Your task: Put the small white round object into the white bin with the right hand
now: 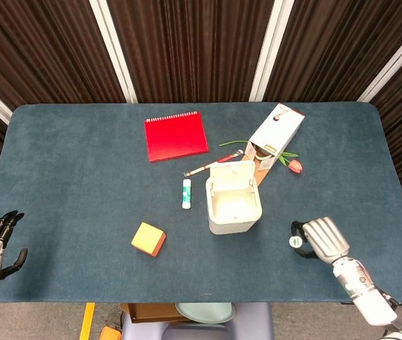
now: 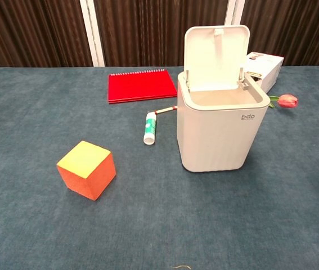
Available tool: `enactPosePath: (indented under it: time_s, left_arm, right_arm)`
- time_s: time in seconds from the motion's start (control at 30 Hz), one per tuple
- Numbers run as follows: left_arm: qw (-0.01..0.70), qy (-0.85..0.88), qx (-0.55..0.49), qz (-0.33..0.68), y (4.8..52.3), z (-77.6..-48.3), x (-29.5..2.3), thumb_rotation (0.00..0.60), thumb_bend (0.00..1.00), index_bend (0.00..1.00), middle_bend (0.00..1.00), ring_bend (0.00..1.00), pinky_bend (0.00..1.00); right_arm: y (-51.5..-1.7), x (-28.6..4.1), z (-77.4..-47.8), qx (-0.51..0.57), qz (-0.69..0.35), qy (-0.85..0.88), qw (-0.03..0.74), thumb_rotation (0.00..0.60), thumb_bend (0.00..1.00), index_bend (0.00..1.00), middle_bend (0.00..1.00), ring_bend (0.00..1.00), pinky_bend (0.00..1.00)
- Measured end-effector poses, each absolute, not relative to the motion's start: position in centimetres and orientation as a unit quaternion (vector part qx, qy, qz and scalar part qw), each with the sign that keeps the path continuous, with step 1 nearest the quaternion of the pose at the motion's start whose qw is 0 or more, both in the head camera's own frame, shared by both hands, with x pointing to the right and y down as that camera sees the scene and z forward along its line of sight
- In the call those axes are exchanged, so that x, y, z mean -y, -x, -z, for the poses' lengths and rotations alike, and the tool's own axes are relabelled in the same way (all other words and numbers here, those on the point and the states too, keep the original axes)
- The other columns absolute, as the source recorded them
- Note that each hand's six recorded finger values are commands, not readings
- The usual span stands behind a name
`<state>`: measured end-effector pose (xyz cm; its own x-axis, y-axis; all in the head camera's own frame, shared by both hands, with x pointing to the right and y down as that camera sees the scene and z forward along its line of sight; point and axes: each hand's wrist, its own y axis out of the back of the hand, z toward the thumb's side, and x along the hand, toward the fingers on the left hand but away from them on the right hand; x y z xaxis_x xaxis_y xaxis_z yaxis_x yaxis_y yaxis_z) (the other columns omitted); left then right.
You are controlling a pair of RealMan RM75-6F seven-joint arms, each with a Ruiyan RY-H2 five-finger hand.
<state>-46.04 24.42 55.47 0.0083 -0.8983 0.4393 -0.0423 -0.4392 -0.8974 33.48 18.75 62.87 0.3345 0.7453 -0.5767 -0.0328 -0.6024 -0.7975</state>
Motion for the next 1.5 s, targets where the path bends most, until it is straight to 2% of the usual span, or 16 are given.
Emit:
enactPosePath:
  time_s: [0.23, 0.33, 0.83, 1.23, 1.5]
  left_arm:
    - [0.365, 0.609, -0.381, 0.592, 45.9, -55.6, -24.5, 0.6, 0.41, 0.14, 0.11, 0.17, 0.32]
    - [0.365, 0.61, -0.378, 0.593, 45.9, -55.7, -24.5, 0.6, 0.41, 0.14, 0.11, 0.17, 0.32]
    - [0.361, 0.605, -0.384, 0.596, 46.3, -55.5, -24.4, 0.6, 0.41, 0.14, 0.11, 0.17, 0.32]
    - [0.361, 0.607, -0.38, 0.597, 46.2, -55.6, -24.4, 0.6, 0.41, 0.14, 0.11, 0.17, 0.32]
    - [0.362, 0.608, -0.38, 0.596, 46.1, -55.6, -24.4, 0.6, 0.41, 0.14, 0.11, 0.17, 0.32]
  right_arm:
    - [-33.0, -16.0, -57.6, 0.288, -0.508, 0.699, 0.412, 0.6, 0.31, 0.7, 0.78, 0.89, 1.0]
    - [-32.5, -14.7, -57.0, 0.294, -0.506, 0.694, 0.42, 0.6, 0.31, 0.7, 0.78, 0.89, 1.0]
    - [-26.3, -9.1, -59.3, 0.292, -0.468, 0.716, 0.428, 0.6, 0.31, 0.7, 0.78, 0.89, 1.0]
    - [-22.2, -7.1, -61.3, 0.291, -0.44, 0.738, 0.421, 0.6, 0.31, 0.7, 0.78, 0.89, 1.0]
    - [-20.0, -6.9, -62.2, 0.29, -0.426, 0.75, 0.414, 0.6, 0.31, 0.7, 0.78, 0.89, 1.0]
